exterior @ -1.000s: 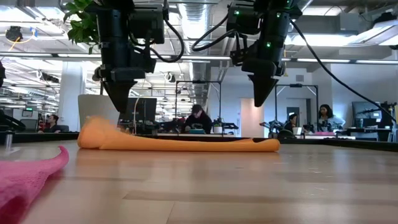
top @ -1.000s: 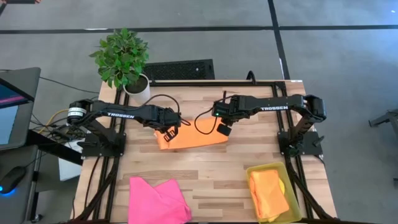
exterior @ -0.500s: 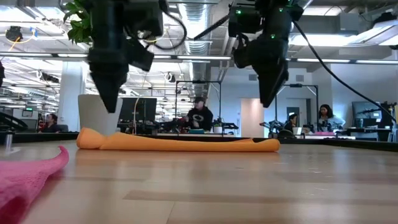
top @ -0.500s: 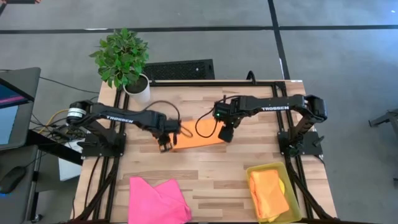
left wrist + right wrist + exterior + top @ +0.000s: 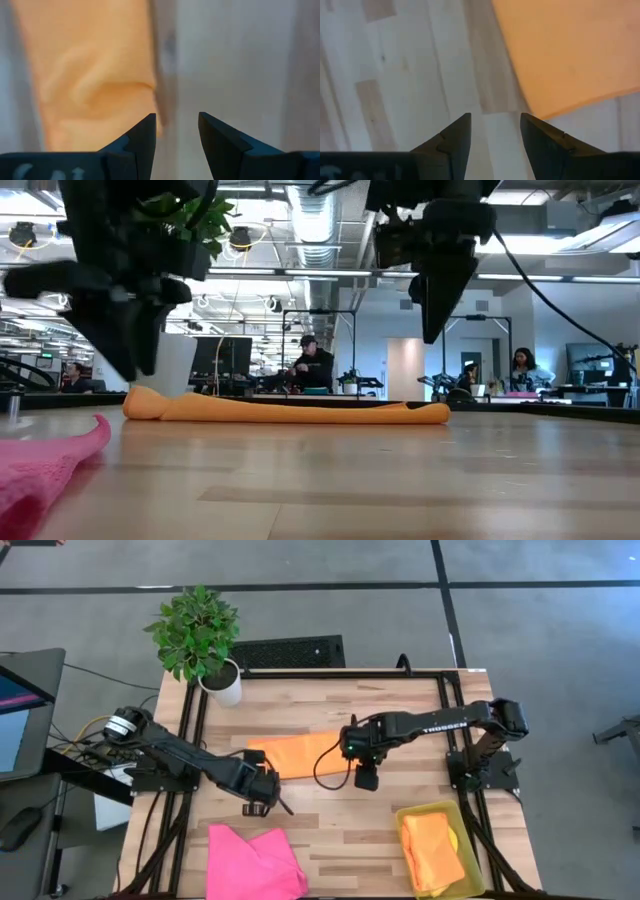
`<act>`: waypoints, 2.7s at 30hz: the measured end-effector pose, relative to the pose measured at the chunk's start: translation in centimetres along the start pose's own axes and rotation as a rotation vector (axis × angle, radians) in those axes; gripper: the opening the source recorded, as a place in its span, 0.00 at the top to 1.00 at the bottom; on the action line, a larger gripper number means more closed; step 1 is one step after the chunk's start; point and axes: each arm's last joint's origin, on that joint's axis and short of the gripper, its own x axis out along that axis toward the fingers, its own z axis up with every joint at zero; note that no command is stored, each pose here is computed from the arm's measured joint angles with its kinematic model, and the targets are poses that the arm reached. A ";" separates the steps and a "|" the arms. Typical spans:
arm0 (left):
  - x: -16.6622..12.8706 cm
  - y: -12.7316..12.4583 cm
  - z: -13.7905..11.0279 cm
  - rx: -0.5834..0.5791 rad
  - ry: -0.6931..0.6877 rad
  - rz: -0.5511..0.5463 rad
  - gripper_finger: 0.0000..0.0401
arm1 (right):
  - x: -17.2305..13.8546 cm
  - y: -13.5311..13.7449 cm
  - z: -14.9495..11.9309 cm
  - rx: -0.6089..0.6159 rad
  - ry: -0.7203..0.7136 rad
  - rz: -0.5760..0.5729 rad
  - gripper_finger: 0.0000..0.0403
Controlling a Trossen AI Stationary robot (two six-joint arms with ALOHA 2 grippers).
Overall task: Fold microfiber towels
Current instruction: Fold the orange cloth
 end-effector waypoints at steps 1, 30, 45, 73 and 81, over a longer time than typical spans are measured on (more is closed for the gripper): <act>0.1 -0.1 -0.1 -0.009 -0.015 0.028 0.65 | 0.0 0.2 0.0 -0.003 0.000 0.002 0.52; 4.5 0.6 -3.8 -0.051 0.005 0.106 0.67 | 0.1 0.8 0.2 -0.003 -0.034 0.011 0.54; 3.3 1.4 -2.3 -0.145 0.060 0.025 0.99 | -0.5 0.6 -0.9 0.063 0.049 -0.046 0.54; 0.0 5.7 15.7 0.298 -0.277 0.068 1.00 | -7.0 0.2 -3.6 0.085 -0.125 -0.181 0.54; 1.6 7.7 19.0 0.422 -0.302 0.096 1.00 | -10.0 0.1 -5.7 0.113 -0.188 -0.223 0.54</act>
